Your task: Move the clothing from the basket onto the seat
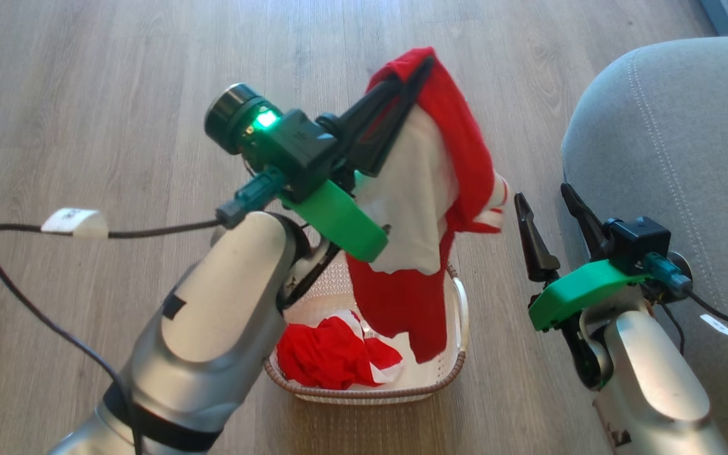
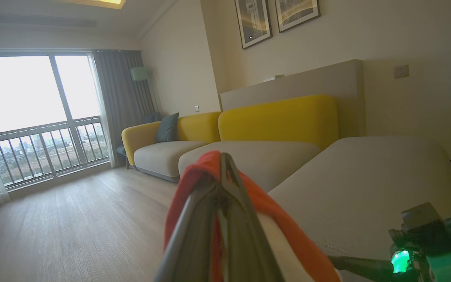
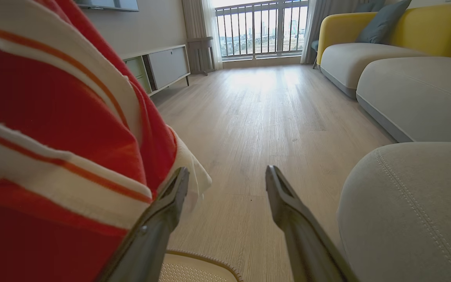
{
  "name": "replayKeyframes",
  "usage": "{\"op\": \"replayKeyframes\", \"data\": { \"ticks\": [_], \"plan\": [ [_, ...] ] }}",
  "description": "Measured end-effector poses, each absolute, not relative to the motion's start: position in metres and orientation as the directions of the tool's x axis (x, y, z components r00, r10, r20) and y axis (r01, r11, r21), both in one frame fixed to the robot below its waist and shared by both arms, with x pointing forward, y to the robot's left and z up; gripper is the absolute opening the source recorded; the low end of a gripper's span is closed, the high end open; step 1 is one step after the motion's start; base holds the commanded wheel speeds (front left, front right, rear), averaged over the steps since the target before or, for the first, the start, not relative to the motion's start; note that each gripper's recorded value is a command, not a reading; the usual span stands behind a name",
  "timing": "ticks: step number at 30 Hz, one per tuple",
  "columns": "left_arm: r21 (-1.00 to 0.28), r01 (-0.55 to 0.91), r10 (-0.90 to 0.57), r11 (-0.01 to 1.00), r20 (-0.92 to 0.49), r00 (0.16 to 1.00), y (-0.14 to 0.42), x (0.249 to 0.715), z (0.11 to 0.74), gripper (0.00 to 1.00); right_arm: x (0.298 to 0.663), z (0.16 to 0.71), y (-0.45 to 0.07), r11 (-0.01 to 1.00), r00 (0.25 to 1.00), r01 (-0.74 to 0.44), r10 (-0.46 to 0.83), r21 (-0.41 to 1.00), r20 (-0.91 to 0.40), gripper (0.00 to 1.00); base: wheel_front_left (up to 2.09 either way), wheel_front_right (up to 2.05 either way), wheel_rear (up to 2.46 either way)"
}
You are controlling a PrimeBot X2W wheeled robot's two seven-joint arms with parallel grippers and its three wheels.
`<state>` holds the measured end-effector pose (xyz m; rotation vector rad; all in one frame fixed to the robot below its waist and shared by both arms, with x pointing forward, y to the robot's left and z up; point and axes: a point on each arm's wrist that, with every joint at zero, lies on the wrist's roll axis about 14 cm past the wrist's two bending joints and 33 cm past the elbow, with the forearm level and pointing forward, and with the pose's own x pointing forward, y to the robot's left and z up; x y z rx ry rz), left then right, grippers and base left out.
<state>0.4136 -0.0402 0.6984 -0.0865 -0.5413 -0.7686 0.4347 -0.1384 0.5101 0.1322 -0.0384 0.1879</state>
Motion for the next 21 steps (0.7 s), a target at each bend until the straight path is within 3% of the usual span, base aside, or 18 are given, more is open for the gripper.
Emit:
{"op": "replayKeyframes", "data": {
  "ticks": [6,15,21],
  "plan": [
    [0.12,0.69,-0.641,0.714,0.506,0.577,-0.045,0.41,0.701,0.0,0.436,0.521,-0.133,0.969,0.976,-0.209,0.199,0.133,0.088,1.0,0.0,0.0,0.0],
    [0.11,0.703,-0.653,0.702,0.493,0.575,-0.05,0.413,0.693,0.0,0.426,0.637,-0.097,0.922,0.851,-0.369,0.282,0.121,0.444,1.0,0.0,0.0,0.0],
    [0.112,0.706,-0.657,0.7,0.488,0.574,-0.051,0.413,0.691,0.0,0.416,0.615,-0.054,0.873,0.828,-0.479,0.413,0.095,0.38,1.0,0.0,0.0,0.0]
  ]
}}
